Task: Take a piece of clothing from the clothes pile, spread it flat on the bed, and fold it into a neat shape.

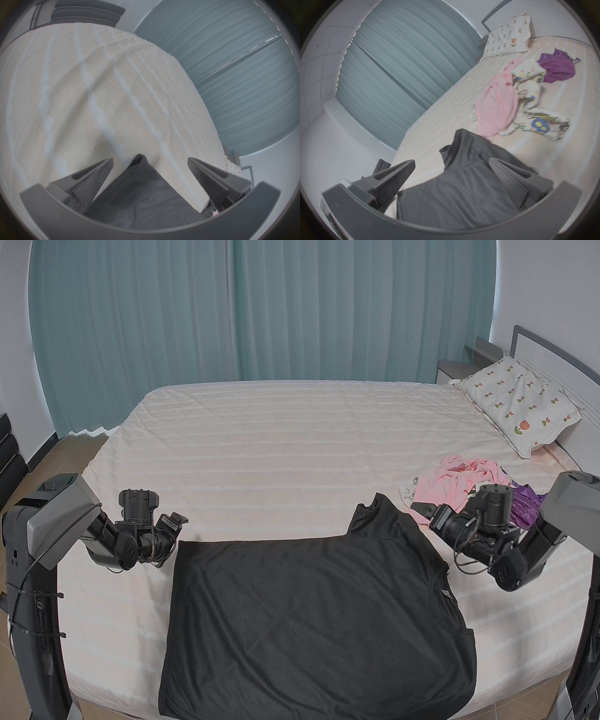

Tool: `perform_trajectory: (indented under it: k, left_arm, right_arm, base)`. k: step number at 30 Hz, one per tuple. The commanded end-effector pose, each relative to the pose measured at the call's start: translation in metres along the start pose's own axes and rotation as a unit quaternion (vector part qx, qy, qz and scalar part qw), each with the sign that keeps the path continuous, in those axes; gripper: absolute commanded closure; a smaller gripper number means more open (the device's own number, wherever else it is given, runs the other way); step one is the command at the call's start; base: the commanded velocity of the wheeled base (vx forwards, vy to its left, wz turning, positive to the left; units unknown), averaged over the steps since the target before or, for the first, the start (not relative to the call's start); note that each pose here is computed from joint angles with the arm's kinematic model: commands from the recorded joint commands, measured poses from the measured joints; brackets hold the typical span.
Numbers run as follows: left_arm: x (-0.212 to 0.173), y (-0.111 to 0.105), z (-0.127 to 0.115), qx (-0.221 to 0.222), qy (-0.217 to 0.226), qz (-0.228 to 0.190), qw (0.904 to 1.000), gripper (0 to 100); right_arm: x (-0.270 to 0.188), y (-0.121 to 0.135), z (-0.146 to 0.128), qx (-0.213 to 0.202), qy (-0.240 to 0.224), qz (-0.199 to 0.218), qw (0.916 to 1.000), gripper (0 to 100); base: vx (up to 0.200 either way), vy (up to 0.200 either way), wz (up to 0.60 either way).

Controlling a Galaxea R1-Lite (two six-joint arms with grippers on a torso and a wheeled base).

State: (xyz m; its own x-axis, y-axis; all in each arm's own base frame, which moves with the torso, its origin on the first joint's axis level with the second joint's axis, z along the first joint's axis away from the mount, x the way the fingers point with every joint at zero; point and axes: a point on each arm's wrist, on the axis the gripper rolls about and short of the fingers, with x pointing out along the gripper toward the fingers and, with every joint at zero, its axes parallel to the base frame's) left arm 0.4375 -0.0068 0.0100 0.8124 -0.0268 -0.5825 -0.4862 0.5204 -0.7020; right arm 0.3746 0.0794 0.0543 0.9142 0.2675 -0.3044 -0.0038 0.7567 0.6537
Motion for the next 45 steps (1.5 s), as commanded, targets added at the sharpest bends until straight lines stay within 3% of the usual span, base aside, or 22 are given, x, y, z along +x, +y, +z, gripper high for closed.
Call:
perform_trajectory:
  k: [1, 8, 15, 23, 38, 39, 45]
  left_arm:
    - [-0.028, -0.001, 0.003, -0.029, 0.025, -0.017, 0.9991, 0]
    - [-0.029, 0.005, -0.002, -0.030, 0.037, -0.010, 0.9988, 0]
    - [-0.029, 0.007, -0.005, -0.031, 0.042, -0.007, 0.9986, 0]
    - [-0.030, 0.008, -0.005, -0.031, 0.043, -0.005, 0.9986, 0]
    - [-0.030, 0.007, -0.005, -0.041, 0.043, -0.005, 0.9982, 0]
    - [-0.030, 0.007, -0.005, -0.041, 0.042, -0.006, 0.9982, 0]
    - [-0.030, 0.007, -0.004, -0.042, 0.041, -0.005, 0.9983, 0]
  right_arm:
    - [0.064, 0.039, -0.038, 0.046, 0.041, -0.004, 0.9981, 0]
    - [0.097, 0.041, -0.053, 0.076, 0.066, -0.022, 0.9947, 0]
    - [0.120, 0.038, -0.061, 0.075, 0.077, -0.033, 0.9937, 0]
    - [0.138, 0.045, -0.056, 0.074, 0.047, -0.022, 0.9959, 0]
    - [0.168, 0.038, -0.059, 0.072, 0.021, -0.049, 0.9960, 0]
    - [0.169, 0.038, -0.060, 0.072, 0.020, -0.048, 0.9960, 100]
    - [0.167, 0.047, -0.047, 0.073, -0.001, -0.030, 0.9969, 100]
  base:
    - [0.000, 0.000, 0.00]
    - [0.000, 0.000, 0.00]
    - [0.000, 0.000, 0.00]
    - [0.000, 0.000, 0.00]
    - [0.000, 0.000, 0.00]
    - [0.000, 0.000, 0.00]
    - [0.000, 0.000, 0.00]
